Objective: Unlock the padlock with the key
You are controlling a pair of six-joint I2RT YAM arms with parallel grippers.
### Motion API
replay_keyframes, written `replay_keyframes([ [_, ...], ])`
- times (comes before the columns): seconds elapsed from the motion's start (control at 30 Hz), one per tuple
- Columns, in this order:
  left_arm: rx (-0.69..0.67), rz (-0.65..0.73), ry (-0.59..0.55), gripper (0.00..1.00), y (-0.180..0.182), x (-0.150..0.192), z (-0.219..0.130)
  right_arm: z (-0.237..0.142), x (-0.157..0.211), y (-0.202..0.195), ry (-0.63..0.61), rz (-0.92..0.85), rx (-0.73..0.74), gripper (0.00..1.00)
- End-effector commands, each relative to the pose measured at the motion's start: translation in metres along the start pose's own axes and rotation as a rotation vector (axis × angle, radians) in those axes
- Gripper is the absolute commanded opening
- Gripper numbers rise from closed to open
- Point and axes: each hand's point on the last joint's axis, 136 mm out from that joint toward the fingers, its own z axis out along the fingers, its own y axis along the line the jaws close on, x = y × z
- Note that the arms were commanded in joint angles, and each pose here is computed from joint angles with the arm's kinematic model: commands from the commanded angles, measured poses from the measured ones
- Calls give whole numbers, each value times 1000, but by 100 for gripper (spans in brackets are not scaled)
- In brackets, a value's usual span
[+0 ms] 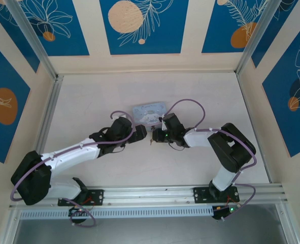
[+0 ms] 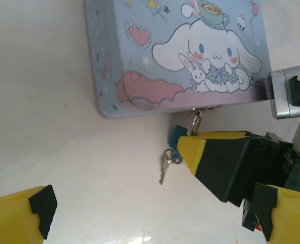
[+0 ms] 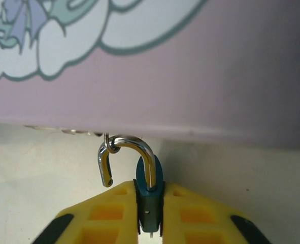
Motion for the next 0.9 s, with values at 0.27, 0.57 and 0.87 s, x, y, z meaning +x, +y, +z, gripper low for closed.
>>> replay_keyframes([
  [0.27,-120,99,-66,100,2,-30,-10,-28,-1,-2,-12,27,-11,50],
  [0.57,-253,230,-164,100,10,-60,-18,-69,-14,-4,-117,49,47,93],
  [0.87,-358,271,-295,100,22,-89,-25,-94,-24,-26,-176,46,215,100],
])
